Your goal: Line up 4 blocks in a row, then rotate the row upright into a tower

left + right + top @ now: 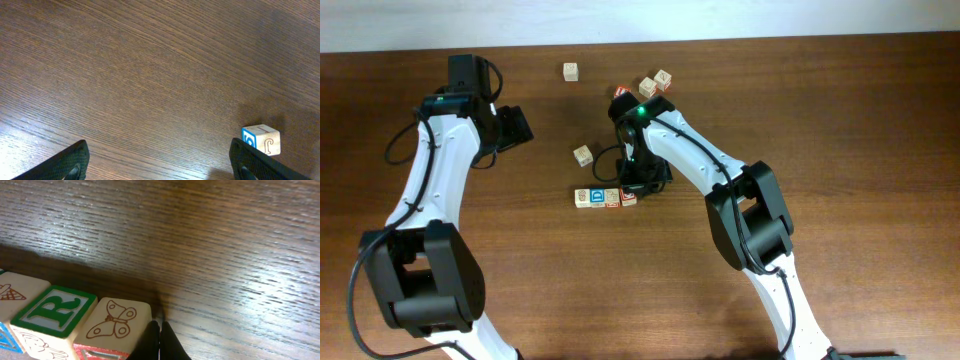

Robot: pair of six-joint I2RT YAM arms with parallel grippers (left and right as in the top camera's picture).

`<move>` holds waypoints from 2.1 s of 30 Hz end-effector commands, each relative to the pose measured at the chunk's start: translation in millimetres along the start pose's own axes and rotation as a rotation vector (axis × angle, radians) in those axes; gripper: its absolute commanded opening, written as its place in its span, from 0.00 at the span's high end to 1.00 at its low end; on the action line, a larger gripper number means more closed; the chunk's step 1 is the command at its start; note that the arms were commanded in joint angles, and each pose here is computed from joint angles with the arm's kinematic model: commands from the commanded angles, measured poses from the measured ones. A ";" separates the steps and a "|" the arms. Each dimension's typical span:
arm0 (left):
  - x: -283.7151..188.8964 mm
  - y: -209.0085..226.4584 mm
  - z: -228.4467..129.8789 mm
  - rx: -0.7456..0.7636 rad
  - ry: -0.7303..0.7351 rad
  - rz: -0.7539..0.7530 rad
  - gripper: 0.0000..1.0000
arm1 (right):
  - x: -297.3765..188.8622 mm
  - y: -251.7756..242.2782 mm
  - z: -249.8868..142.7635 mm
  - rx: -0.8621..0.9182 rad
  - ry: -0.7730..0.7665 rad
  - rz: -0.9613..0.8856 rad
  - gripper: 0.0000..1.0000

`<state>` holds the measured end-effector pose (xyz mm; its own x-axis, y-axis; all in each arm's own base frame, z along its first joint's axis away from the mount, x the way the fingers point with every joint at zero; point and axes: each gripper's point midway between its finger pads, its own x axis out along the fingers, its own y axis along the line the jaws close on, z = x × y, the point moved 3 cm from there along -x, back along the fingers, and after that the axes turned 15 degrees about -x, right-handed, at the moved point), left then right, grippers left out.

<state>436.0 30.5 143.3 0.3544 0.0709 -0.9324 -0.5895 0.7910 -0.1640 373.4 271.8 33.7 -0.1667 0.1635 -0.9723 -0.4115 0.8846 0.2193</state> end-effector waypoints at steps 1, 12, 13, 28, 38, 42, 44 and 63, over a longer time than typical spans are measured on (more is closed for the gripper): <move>1.8 -0.9 0.3 -0.007 0.005 -0.002 0.12 | -4.9 5.1 -1.1 0.006 -0.008 0.015 0.95; -0.4 -1.9 -3.1 0.018 0.024 -0.013 0.26 | -12.6 2.2 8.4 0.088 -0.047 0.059 0.95; -3.4 -4.1 -3.5 0.047 0.029 -0.029 0.31 | -24.7 -4.5 11.8 0.096 -0.068 0.061 0.95; -205.9 2.6 -46.7 0.130 -0.057 -0.300 1.00 | -291.1 -39.6 -99.5 0.023 -0.444 -0.009 0.95; -75.3 2.9 -93.9 0.078 0.110 -0.371 1.00 | -189.8 -27.2 -57.6 -0.093 -0.429 0.219 0.95; -37.1 10.5 -108.9 0.057 0.173 -0.332 1.00 | -131.5 -37.1 -37.6 -0.024 -0.484 0.272 0.96; -15.4 10.0 -117.5 0.047 0.251 -0.317 1.00 | -107.3 -42.1 -34.6 0.034 -0.491 0.290 0.96; 58.3 3.9 -139.5 0.187 0.348 -0.261 1.00 | -23.2 -25.9 -21.3 0.153 -0.326 0.330 0.95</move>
<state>353.7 -48.6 48.3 0.1952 -0.3339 -0.9222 -0.3958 0.8335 -0.3856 370.9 235.9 60.6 0.0437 0.5665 -0.8229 -0.2612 0.8015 0.5379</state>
